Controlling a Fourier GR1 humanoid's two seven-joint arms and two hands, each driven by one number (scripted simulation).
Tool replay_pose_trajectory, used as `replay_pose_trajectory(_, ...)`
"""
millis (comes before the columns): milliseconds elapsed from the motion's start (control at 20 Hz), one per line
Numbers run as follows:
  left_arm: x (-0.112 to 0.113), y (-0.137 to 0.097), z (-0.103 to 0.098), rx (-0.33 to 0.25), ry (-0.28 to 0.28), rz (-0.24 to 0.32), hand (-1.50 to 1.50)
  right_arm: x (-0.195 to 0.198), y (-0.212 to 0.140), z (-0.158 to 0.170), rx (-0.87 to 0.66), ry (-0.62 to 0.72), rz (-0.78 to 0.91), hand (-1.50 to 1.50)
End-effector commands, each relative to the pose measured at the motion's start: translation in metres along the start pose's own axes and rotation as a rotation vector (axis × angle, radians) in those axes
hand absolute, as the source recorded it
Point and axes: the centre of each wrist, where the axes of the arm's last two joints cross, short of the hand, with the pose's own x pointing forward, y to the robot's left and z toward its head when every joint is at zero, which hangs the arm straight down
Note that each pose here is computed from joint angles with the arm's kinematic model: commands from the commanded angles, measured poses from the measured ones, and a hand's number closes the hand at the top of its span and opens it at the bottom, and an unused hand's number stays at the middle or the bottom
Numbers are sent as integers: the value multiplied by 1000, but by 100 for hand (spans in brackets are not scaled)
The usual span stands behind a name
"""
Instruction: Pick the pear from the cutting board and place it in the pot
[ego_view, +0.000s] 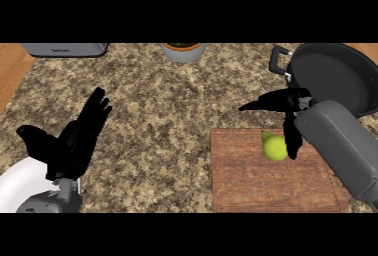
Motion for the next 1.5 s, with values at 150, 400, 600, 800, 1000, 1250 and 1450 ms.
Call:
replay_pose_trajectory(150,-8,5,-11,15,-7,5,0,1,12,-9,67,33,79,-150)
replay_pose_trajectory(400,6,9,9,19,-10,-13,0,-10,17,-17,85,94,118,-150)
replay_pose_trajectory(600,11,-18,-14,4,-13,-23,0,-23,16,-24,89,93,122,-150)
replay_pose_trajectory(800,-14,21,-4,5,-19,4,0,-21,41,-37,117,101,124,-150)
replay_pose_trajectory(1000,-6,-2,-15,11,2,-2,0,-4,31,-39,99,-76,65,150)
replay_pose_trajectory(1250,14,-2,-23,0,0,-6,0,-13,33,-40,32,-81,95,150)
replay_pose_trajectory(1450,15,-1,0,1,-12,-9,0,-8,24,-41,26,-103,90,150)
